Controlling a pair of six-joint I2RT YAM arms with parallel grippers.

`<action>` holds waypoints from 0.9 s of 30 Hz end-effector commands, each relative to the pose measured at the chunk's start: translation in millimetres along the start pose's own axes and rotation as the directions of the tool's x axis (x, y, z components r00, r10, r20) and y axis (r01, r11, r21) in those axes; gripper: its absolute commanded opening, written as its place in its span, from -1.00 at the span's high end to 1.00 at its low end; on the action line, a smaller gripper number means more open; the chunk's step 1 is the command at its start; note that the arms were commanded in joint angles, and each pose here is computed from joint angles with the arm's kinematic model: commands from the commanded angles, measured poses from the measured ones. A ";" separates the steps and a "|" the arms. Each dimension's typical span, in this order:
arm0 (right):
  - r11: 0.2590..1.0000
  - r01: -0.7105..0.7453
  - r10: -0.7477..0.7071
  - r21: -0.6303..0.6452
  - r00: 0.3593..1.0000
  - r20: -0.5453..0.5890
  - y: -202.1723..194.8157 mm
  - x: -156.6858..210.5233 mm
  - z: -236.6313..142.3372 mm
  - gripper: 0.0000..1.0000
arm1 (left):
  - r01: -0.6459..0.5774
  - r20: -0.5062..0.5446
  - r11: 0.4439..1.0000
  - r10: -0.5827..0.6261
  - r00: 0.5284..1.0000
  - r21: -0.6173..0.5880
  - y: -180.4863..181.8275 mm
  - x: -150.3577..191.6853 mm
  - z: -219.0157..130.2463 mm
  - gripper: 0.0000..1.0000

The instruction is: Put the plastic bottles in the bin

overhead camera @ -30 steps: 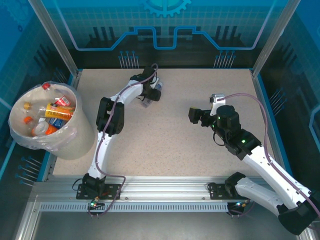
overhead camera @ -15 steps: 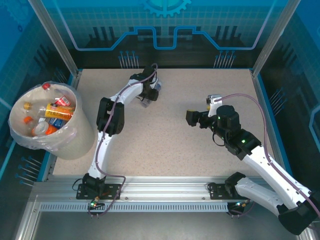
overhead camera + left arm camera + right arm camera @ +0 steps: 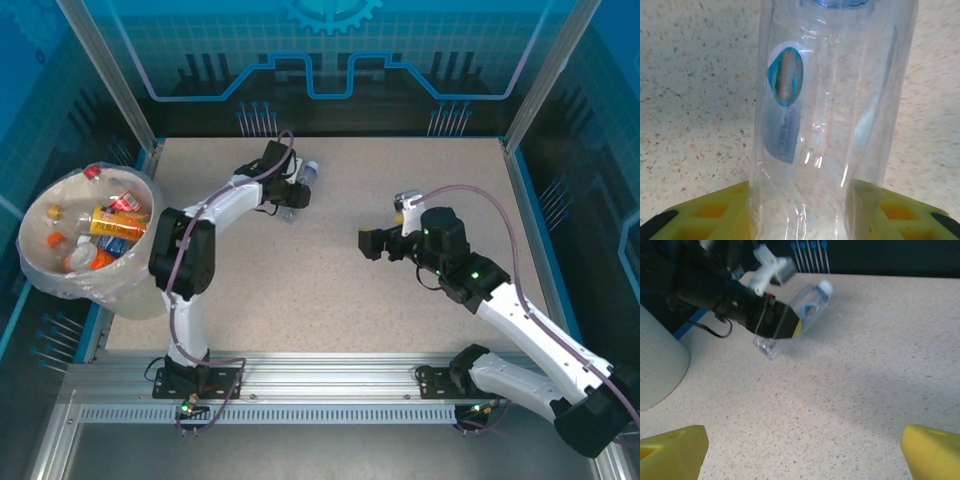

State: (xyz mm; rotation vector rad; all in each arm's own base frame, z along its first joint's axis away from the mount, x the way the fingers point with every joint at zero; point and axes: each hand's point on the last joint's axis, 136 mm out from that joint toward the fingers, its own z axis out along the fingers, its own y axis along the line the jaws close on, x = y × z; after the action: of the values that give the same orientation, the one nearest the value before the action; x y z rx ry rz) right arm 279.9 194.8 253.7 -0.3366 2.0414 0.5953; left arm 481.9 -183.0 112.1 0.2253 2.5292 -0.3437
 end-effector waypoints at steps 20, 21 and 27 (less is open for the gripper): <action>0.983 0.081 -0.066 -0.167 0.993 0.096 59.8 -46.7 34.4 -1.00 | 0.009 0.505 1.000 -0.010 0.863 0.005 -13.5 -38.1 -274.4 0.10; 0.982 0.082 -0.066 -0.168 0.993 0.098 59.8 -46.7 35.0 -1.00 | 0.014 0.523 0.999 0.003 0.852 -0.029 -7.6 -38.3 -289.5 0.10; 0.985 0.086 -0.068 -0.151 0.990 0.123 57.4 -50.4 36.2 -1.00 | 0.068 0.609 0.985 0.042 0.792 -0.157 15.8 -33.6 -373.9 0.09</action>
State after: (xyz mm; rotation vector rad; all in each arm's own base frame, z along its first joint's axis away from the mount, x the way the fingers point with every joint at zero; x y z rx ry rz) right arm 303.2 255.9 279.9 -0.4545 1.9352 0.7002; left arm 342.2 -91.7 410.5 0.0512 1.8976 -0.3064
